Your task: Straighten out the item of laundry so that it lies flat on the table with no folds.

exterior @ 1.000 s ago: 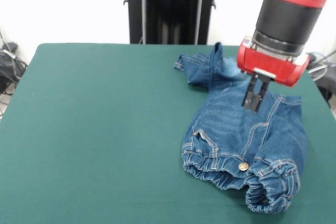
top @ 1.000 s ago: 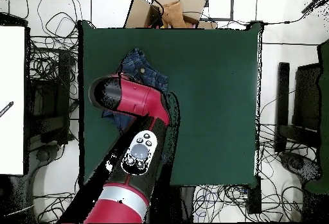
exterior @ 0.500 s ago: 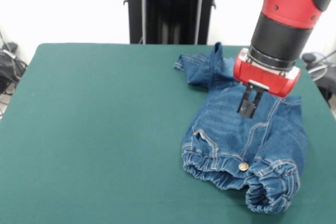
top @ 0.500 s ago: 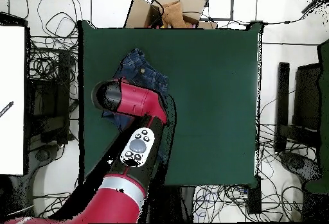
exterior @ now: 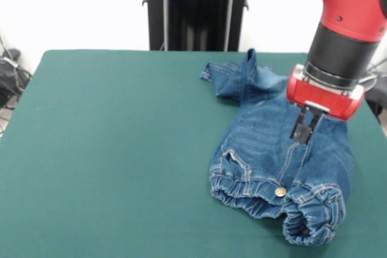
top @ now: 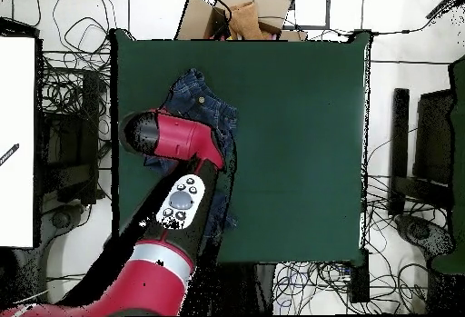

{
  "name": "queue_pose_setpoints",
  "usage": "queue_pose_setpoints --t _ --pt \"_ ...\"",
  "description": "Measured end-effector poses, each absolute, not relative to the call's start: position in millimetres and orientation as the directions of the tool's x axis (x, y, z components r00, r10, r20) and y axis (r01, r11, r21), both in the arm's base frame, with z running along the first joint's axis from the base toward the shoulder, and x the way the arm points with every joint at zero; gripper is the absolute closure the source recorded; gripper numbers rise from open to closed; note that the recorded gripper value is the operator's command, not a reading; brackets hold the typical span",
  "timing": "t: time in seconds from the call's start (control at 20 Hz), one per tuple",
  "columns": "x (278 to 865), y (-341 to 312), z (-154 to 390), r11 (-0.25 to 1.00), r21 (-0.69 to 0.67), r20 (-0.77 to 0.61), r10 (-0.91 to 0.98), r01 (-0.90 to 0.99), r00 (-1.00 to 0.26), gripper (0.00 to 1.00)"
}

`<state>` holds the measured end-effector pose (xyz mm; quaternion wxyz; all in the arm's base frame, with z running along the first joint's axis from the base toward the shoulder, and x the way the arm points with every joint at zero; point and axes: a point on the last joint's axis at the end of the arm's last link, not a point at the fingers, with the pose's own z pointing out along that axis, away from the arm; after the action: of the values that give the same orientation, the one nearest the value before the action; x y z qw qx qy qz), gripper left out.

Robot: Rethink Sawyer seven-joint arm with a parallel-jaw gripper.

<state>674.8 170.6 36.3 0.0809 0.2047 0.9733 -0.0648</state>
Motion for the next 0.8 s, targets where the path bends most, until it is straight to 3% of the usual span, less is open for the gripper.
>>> queue_pose_setpoints --t 0.8 --pt "717 123 45 0.867 0.061 -0.273 0.491 0.495 -0.827 1.00"
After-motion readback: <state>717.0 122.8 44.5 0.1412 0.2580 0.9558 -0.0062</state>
